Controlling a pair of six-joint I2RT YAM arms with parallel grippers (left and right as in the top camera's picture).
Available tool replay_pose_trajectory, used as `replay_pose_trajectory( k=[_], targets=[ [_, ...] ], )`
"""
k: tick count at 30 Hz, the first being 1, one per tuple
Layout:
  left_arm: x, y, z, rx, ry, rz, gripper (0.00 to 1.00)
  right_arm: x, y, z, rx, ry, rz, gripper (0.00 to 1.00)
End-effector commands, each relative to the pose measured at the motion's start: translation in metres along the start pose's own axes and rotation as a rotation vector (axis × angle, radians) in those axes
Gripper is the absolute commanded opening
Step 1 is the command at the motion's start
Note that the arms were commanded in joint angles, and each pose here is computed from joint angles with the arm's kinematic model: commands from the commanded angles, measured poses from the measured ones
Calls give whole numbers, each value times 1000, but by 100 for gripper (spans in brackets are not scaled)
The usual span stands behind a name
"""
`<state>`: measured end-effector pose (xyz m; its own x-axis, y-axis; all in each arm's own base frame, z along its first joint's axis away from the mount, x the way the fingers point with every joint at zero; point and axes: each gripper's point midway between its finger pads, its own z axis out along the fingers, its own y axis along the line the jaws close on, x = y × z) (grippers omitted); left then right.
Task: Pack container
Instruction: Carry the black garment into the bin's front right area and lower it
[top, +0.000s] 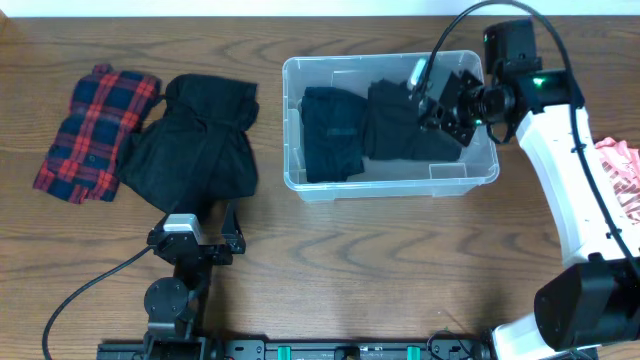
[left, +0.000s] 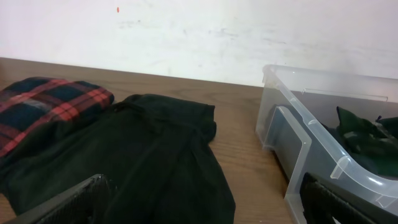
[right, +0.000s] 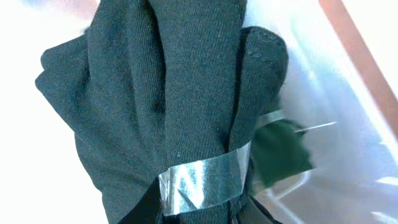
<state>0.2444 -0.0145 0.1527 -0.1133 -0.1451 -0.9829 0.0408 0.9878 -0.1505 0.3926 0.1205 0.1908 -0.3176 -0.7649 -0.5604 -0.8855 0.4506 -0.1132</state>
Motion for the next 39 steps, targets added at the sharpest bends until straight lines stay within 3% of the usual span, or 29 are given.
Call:
replay_pose_trajectory(
  k=[1,26,39],
  targets=[
    [15,4,1,-17,44,-1,98,8,13,8,-43,5,-16,1],
    [15,4,1,-18,44,-1,98,62,43,63,-106,47,9,1],
    [15,4,1,-17,44,-1,98,67,46,67,-111,52,35,1]
  ],
)
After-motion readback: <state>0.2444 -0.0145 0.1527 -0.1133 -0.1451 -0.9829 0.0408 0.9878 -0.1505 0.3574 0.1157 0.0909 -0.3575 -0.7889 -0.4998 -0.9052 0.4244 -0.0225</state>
